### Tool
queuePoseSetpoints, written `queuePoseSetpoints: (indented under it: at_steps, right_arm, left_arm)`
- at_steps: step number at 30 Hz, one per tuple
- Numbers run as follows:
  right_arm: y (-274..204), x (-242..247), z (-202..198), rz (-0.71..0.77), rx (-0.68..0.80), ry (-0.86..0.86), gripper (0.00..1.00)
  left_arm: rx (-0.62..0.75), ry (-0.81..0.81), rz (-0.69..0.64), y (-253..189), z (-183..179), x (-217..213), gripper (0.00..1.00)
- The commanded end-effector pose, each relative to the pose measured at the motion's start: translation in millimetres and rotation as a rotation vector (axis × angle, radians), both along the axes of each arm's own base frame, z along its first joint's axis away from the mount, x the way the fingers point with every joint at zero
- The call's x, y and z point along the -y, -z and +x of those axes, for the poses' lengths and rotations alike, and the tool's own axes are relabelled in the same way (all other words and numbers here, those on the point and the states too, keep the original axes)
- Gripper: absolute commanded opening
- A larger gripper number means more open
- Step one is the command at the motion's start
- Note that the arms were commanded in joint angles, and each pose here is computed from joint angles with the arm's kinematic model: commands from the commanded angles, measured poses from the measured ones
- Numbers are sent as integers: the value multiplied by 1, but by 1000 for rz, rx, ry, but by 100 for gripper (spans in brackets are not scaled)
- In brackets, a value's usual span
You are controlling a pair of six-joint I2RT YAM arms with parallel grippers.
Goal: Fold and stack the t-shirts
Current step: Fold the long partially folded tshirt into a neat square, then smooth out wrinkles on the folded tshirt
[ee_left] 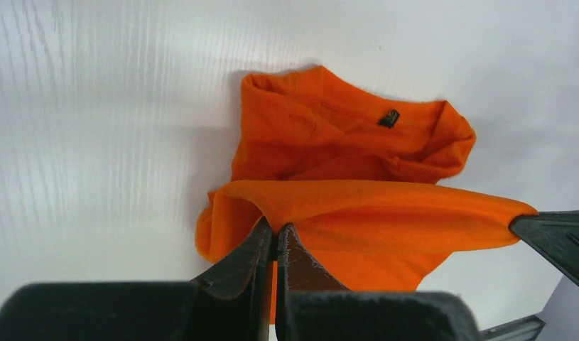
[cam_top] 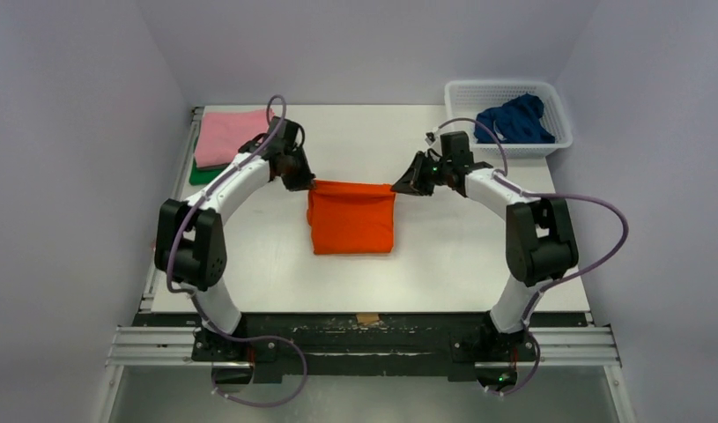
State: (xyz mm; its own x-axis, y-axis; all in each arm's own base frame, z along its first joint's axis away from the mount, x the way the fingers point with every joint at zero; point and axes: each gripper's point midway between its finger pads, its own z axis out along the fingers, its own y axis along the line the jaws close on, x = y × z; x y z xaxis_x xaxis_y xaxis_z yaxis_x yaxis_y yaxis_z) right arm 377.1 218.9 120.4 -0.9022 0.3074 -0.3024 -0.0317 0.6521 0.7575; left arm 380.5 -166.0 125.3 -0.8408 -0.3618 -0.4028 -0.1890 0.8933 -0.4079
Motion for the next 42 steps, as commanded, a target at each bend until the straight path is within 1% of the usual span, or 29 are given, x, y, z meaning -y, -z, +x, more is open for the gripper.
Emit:
queuePoseSetpoints:
  at_steps: [1, 3, 4, 5, 6, 7, 8, 9, 12, 13, 14, 15, 16, 17, 19, 21, 23, 25, 29, 31, 33, 38, 41, 42]
  right_arm:
    - [2, 9, 49, -59, 98, 46, 3]
    - [12, 7, 65, -63, 95, 43, 10]
    - [15, 7, 74, -67, 98, 42, 13]
    - [19, 8, 82, -73, 97, 37, 19]
    - [20, 9, 90, -80, 97, 44, 28]
    - [20, 11, 99, -93, 99, 58, 36]
    - [20, 15, 105, -116, 103, 72, 42]
    - [17, 19, 110, -146, 111, 91, 47]
    - [8, 33, 106, -206, 136, 153, 56]
    - [9, 38, 97, -222, 134, 168, 57]
    - [4, 40, 92, -225, 151, 172, 59]
    - [9, 42, 77, -230, 142, 165, 61]
    - [6, 41, 67, -225, 150, 151, 66]
    - [6, 40, 55, -220, 149, 133, 69]
    - [2, 34, 35, -196, 177, 96, 71]
    - [-9, 19, 21, -138, 229, 34, 72]
    - [-20, 0, 10, -47, 257, -57, 72]
    - [-24, -19, 10, 32, 269, -115, 72]
    - [-10, -43, 25, 54, 239, -160, 71]
    - [-6, -50, 41, 81, 235, -144, 71]
    - [3, -52, 60, 72, 226, -107, 71]
    - [55, -48, 81, 22, 103, -29, 69]
    - [94, -34, 81, -34, -3, 36, 69]
    - [101, -32, 80, -32, -31, 46, 69]
  left_arm:
    - [-7, -16, 41, 6, 36, -6, 1]
    - [-31, -22, 39, 14, 48, -5, 16]
    - [-21, -21, 22, 10, 57, -3, 24]
    - [-17, -21, 11, 10, 64, -3, 37]
    - [-11, -25, 6, 7, 71, -3, 53]
    - [-8, -28, 7, 5, 75, -4, 65]
    - [-4, -29, 12, 0, 78, -6, 74]
    - [0, -30, 20, -5, 78, -8, 79]
    - [27, -8, 4, -13, 68, -7, 81]
    - [35, 14, -15, -12, 61, -4, 85]
    - [39, 33, -27, -10, 53, -1, 87]
    - [49, 58, -34, -10, 45, 1, 89]
    - [46, 84, -26, -4, 37, 3, 91]
    - [37, 107, -12, 3, 30, 3, 92]
    - [-6, 138, 6, 19, 16, 3, 92]
    - [-30, 173, -30, 31, 8, 10, 92]
    - [-46, 202, -81, 41, 3, 19, 92]
    - [-57, 206, -94, 45, 5, 23, 92]
    - [-78, 186, -66, 58, 16, 22, 88]
    - [-104, 169, -41, 66, 23, 19, 82]
    - [-140, 163, -24, 78, 28, 19, 77]
    - [-201, 126, 8, 99, 33, 16, 70]
    - [-238, 116, 9, 107, 30, 16, 68]
    - [-244, 114, 9, 109, 29, 16, 68]
